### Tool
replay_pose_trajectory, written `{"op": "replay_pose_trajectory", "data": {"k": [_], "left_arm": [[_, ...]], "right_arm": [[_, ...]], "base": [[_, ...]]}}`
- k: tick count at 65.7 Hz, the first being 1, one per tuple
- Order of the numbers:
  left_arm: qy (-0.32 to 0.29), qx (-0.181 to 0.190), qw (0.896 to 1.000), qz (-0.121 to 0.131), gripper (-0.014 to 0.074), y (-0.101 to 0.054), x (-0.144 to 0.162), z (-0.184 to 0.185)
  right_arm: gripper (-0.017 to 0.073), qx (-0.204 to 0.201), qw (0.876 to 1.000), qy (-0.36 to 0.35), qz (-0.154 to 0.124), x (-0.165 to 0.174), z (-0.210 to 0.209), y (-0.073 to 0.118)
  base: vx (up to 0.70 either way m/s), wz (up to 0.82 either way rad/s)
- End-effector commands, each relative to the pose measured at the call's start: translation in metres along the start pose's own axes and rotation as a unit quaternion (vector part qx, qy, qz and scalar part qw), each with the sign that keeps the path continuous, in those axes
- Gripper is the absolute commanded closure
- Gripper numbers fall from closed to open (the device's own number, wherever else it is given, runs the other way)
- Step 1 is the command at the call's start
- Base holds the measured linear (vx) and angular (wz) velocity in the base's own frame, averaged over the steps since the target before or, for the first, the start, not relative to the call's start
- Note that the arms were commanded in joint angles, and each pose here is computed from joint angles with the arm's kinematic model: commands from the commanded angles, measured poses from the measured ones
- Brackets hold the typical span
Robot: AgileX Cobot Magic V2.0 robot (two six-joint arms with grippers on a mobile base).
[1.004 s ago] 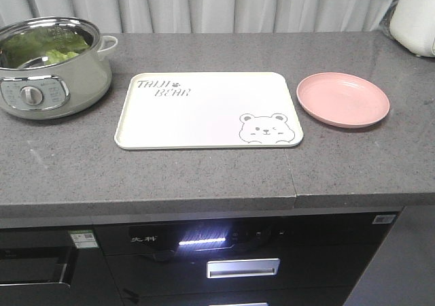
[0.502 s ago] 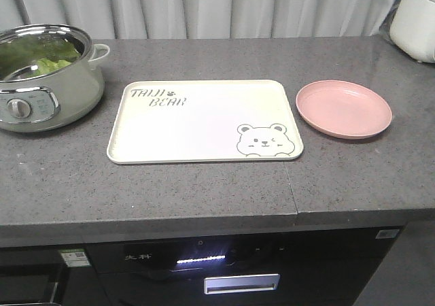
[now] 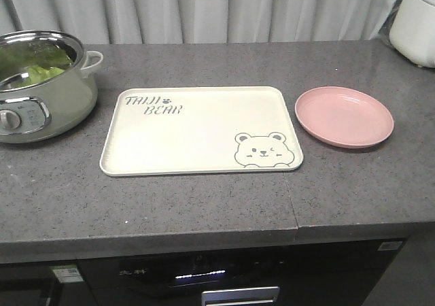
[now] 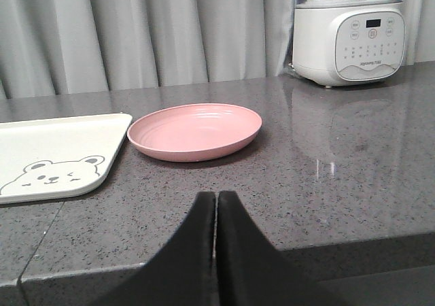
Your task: Transfer vegetables to tray and serve
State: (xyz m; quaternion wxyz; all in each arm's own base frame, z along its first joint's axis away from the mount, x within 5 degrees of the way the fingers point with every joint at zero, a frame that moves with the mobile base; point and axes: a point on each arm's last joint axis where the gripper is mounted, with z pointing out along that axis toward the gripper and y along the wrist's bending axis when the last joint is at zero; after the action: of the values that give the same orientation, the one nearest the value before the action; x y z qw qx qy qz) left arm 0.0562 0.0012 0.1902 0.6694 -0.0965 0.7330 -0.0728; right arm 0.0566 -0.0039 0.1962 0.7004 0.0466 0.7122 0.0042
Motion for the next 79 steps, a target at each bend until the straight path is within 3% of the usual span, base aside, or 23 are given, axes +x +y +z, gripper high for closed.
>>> {"op": "replay_pose_trajectory", "data": {"k": [1,79], "left_arm": [[-0.023,0.003,1.000,-0.004,0.0599,0.0009,0.0024,0.0014],[-0.023,0.003,1.000,-0.004,0.0599,0.0009,0.0024,0.0014]], "right_arm": [[0.0561,-0.006,0.999,-0.034,-0.008,-0.0019,-0.0001,0.0010],[0.0561,-0.006,0.999,-0.034,-0.008,-0.0019,-0.0001,0.0010]], "base": [[0.04,-0.01],[0.04,0.00]]}}
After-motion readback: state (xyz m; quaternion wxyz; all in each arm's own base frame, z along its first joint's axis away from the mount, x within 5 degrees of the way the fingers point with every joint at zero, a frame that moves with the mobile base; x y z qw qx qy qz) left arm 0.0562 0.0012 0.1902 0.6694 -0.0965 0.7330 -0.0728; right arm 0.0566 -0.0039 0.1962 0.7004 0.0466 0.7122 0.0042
